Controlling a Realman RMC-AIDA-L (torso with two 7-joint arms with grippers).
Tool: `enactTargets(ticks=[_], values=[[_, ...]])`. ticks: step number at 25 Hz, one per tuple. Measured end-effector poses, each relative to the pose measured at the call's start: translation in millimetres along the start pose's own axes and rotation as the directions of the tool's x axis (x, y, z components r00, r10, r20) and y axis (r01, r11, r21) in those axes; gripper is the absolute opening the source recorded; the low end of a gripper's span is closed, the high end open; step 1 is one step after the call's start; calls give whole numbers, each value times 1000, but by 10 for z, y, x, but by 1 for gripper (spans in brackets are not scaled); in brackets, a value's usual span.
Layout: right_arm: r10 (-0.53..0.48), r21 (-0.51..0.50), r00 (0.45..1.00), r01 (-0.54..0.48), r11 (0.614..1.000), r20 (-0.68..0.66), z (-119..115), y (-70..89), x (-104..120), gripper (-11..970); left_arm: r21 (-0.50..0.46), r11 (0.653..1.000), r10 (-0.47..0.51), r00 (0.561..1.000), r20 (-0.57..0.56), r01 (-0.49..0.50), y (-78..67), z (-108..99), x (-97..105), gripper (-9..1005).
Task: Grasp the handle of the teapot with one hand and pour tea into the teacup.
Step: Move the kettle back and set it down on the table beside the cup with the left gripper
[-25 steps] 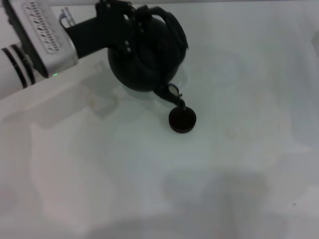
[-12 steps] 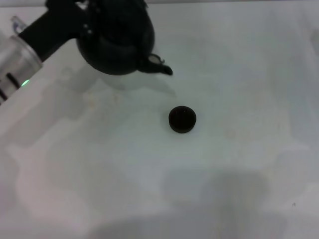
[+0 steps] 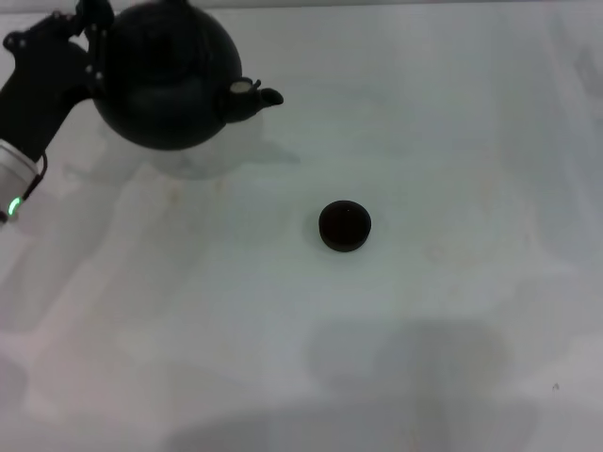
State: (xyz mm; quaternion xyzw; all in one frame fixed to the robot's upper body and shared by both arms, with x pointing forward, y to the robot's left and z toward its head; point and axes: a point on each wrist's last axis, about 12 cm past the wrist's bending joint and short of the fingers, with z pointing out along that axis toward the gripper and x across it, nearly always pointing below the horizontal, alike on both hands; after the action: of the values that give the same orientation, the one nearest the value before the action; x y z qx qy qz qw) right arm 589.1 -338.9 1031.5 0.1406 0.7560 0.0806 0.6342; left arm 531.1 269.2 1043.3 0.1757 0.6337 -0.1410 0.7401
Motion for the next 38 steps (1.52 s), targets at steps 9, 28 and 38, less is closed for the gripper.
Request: enactTargets(ticks=[9,28,38], values=[[-14,-32,1000,14,999,2,129,160,-74,860,-28,998,-51,996,-70,50,-75,-165,151,107],[-36,-34,999,36,999,-6,197,191,-129,860,58,997,-34,981,-190,46,-218,-187,297,110],[-43,-28,999,42,999,-12,230,201,-153,860,53,997,-33,975,-220,46,-229,-200,336,112]])
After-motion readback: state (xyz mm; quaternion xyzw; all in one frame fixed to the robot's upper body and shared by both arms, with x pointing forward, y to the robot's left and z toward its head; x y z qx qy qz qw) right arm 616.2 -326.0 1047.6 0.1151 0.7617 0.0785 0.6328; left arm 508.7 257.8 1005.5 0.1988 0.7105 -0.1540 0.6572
